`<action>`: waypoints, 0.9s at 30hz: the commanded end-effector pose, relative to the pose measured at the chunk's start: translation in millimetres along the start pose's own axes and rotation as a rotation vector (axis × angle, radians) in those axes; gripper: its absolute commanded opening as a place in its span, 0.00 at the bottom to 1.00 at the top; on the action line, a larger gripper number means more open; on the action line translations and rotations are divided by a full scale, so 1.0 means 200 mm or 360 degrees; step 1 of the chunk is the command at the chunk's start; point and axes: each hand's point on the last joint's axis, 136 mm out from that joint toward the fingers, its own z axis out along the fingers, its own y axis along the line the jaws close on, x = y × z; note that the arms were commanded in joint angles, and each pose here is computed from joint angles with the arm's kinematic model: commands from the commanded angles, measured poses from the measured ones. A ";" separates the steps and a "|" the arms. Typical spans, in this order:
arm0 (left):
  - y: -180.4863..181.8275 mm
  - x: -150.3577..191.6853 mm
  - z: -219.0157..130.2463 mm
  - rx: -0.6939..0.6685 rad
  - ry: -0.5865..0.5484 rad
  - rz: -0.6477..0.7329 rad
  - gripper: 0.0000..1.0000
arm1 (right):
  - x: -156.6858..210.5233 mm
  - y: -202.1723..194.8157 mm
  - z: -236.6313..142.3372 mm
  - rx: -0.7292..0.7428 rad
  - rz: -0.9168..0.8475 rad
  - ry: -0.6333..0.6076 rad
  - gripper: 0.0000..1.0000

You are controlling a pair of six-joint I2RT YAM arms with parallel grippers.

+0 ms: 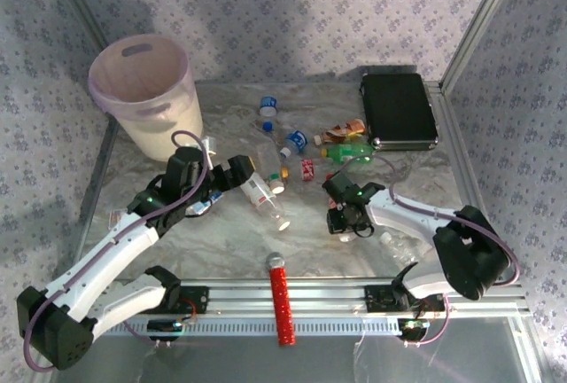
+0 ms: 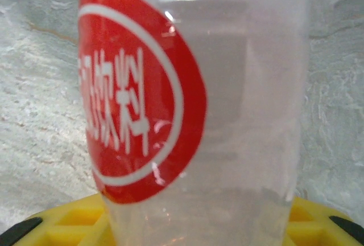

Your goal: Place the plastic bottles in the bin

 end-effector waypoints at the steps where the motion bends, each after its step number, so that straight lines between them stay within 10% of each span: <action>1: -0.11 -0.02 -0.01 0.0182 -0.0023 -0.0080 0.98 | -0.04 0.01 -0.14 -0.0028 0.0017 -0.0076 0.48; 11: -0.35 0.03 0.08 0.0517 0.0113 -0.0138 1.00 | -0.25 0.38 -0.61 -0.0792 -0.0209 -0.0641 0.48; 27: -0.62 0.17 0.33 0.0759 0.0239 -0.0211 0.95 | -0.34 0.63 -0.72 -0.0985 -0.0340 -0.0862 0.48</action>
